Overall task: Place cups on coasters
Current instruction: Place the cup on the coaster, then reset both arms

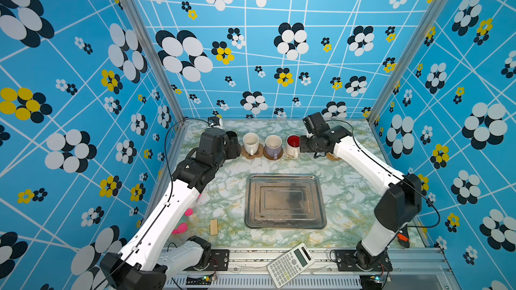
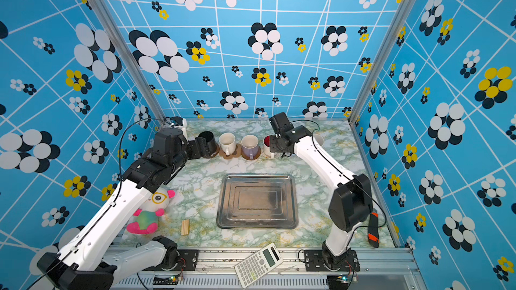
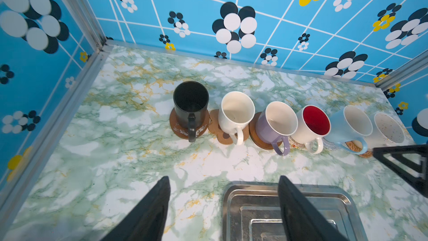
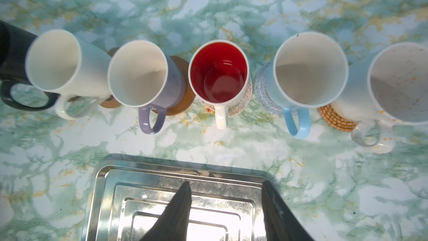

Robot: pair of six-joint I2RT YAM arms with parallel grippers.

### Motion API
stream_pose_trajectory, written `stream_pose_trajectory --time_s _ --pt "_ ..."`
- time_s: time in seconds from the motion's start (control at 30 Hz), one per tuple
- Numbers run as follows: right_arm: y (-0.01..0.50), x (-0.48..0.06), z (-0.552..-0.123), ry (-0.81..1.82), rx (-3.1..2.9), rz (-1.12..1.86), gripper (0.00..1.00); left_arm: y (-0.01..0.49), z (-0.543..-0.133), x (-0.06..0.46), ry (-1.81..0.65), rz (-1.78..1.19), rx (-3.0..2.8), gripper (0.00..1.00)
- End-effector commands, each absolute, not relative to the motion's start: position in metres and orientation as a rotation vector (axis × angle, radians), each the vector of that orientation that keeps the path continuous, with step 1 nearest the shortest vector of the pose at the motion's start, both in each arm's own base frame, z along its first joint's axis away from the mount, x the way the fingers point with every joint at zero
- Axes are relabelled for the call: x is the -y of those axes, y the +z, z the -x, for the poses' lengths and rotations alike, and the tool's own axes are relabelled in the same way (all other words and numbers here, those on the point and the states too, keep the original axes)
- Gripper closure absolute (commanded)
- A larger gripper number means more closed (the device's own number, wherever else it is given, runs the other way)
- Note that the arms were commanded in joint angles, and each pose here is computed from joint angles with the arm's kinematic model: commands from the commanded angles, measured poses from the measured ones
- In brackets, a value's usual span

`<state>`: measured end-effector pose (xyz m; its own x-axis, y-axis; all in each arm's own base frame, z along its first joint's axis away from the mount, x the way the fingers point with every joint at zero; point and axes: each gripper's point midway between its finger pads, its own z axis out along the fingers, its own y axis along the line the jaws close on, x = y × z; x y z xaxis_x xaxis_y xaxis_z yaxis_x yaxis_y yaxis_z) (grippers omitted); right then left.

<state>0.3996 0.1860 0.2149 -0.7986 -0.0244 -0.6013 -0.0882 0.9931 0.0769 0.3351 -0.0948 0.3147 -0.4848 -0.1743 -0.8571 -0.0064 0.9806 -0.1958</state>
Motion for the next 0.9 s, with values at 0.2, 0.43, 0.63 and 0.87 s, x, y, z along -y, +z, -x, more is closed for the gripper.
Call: stream_pose_trajectory --time_s 0.2,0.43,0.63,0.87 --pt "0.261 -0.146 -0.373 0.077 -2.227 0.05 0.26 0.27 -0.341 0.058 0.099 0.052 -1.987 0.19" --pt "0.253 -0.116 -0.361 -0.084 -2.067 0.111 0.01 0.233 -0.35 0.031 0.203 0.043 -1.872 0.02" --pt "0.221 -0.091 -0.369 -0.304 -1.985 0.205 0.01 0.192 -0.365 -0.016 0.166 0.198 -1.839 0.01" --pt "0.178 -0.067 -0.381 -0.388 -1.97 0.193 0.01 0.142 -0.384 -0.031 0.118 0.199 -1.881 0.01"
